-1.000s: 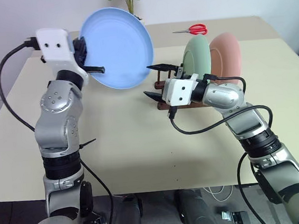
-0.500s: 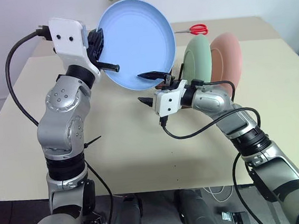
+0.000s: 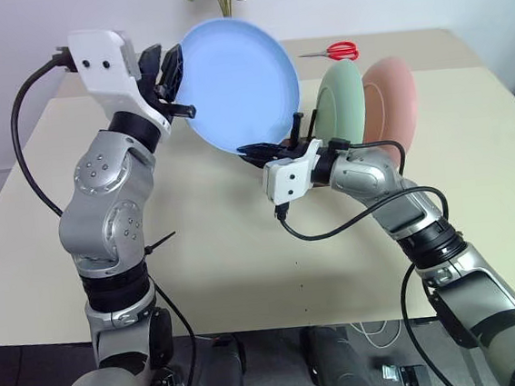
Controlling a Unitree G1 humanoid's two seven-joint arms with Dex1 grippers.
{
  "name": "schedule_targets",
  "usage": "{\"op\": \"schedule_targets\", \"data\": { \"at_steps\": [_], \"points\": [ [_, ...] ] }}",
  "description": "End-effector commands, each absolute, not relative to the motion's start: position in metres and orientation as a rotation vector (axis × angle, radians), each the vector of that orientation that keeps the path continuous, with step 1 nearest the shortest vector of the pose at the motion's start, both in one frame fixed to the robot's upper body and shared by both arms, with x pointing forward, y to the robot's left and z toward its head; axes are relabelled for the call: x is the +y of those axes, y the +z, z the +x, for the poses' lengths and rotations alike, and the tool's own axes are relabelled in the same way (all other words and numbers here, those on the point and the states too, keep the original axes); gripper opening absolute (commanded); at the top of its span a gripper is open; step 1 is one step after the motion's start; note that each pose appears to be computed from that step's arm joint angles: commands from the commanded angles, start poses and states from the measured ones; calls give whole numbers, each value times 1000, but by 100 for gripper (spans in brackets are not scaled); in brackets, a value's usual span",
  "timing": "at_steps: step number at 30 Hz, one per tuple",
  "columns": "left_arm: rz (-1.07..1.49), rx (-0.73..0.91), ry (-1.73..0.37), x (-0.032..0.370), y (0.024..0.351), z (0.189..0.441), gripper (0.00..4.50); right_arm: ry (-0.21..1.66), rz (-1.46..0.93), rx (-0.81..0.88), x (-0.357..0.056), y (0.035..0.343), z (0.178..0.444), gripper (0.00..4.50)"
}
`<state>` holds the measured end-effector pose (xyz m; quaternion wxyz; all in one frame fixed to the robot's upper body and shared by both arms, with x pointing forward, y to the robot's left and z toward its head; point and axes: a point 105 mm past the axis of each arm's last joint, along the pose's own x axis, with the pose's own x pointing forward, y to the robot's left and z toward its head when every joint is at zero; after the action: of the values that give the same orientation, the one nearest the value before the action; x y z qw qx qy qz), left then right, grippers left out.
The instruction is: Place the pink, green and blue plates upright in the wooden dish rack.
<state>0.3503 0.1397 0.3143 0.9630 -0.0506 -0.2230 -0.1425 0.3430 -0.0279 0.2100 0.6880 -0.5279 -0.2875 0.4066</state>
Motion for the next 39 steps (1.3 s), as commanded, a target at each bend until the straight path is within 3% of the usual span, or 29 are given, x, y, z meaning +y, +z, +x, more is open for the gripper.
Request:
{"op": "schedule_targets", "data": {
  "at_steps": [1, 3, 8, 11, 14, 16, 20, 24, 31, 39],
  "points": [
    [-189, -648, -225, 158, 353, 332, 344, 879, -1172, -720, -25, 225, 338, 0],
    [-247, -700, -169, 174, 360, 329, 448, 872, -1167, -733, -24, 228, 338, 0],
    [-182, -728, -39, 213, 360, 327, 448, 835, -1091, -788, -25, 244, 336, 0],
    [-55, -648, 15, 243, 336, 333, 448, 831, -778, -865, -24, 285, 325, 0],
    [-3, -564, -26, 250, 312, 337, 448, 884, -594, -852, -26, 298, 319, 0],
    [82, -434, -137, 237, 274, 342, 448, 953, -410, -813, -29, 304, 311, 0],
    [133, -300, -304, 212, 232, 338, 448, 1022, -161, -757, -35, 316, 302, 0],
    [186, -152, -662, 145, 181, 311, 448, 1102, 227, -595, -46, 320, 299, 0],
    [126, -107, -895, 106, 166, 287, 448, 1033, 426, -405, -66, 303, 312, 0],
    [128, -96, -931, 103, 167, 284, 448, 992, 585, -330, -81, 306, 323, 0]
  ]
}}
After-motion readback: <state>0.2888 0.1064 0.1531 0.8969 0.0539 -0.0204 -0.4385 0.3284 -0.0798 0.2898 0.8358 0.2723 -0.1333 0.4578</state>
